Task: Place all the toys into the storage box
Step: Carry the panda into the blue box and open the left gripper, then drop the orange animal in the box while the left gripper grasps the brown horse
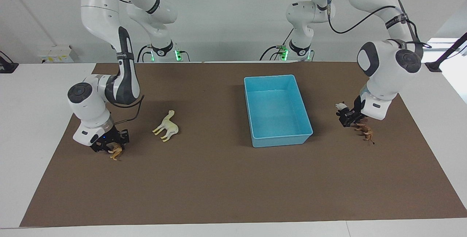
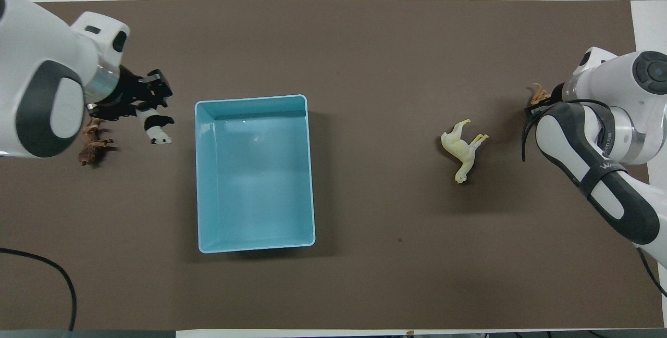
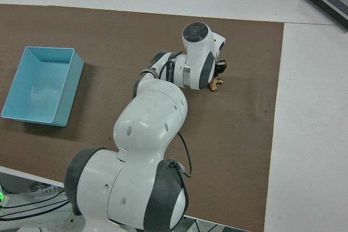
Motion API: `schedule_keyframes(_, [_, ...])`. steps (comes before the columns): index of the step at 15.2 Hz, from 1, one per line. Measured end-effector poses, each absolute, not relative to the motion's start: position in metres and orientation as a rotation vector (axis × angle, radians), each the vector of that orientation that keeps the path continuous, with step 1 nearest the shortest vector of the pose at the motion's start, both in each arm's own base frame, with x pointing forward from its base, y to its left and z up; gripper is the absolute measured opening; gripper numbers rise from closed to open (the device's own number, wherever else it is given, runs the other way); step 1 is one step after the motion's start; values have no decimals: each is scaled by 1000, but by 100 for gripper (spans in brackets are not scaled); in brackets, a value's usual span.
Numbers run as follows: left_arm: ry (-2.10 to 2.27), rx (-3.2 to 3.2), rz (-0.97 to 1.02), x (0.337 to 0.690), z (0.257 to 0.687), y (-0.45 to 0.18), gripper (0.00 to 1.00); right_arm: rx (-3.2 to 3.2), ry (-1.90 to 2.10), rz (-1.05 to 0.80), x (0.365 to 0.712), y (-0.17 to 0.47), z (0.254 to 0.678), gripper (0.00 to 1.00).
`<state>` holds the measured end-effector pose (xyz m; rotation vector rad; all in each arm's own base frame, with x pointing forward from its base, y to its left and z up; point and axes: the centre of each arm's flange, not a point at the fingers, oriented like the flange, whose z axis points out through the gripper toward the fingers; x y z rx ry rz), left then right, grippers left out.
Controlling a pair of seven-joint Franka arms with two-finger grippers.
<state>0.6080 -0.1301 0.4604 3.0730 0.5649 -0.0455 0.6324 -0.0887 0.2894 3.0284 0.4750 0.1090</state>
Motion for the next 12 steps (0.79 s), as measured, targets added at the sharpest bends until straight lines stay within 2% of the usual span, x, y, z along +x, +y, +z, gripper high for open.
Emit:
schedule_keyframes(2, [586, 3065, -23, 587, 433, -185, 49, 3031, 474, 95, 633, -89, 290, 36])
schedule_keyframes(4, [578, 3071, -31, 563, 406, -209, 49, 3034, 490, 60, 636, -82, 298, 35])
schedule_keyframes(6, [589, 3079, -51, 554, 401, -203, 64, 3037, 506, 5, 647, -65, 325, 35])
schedule_keyframes(9, [580, 3085, -31, 558, 417, -179, 98, 3045, 434, -49, 654, -23, 391, 35])
schedule_keyframes(12, [351, 3165, 21, 576, 442, -117, 100, 3047, 272, -113, 642, 81, 465, 35])
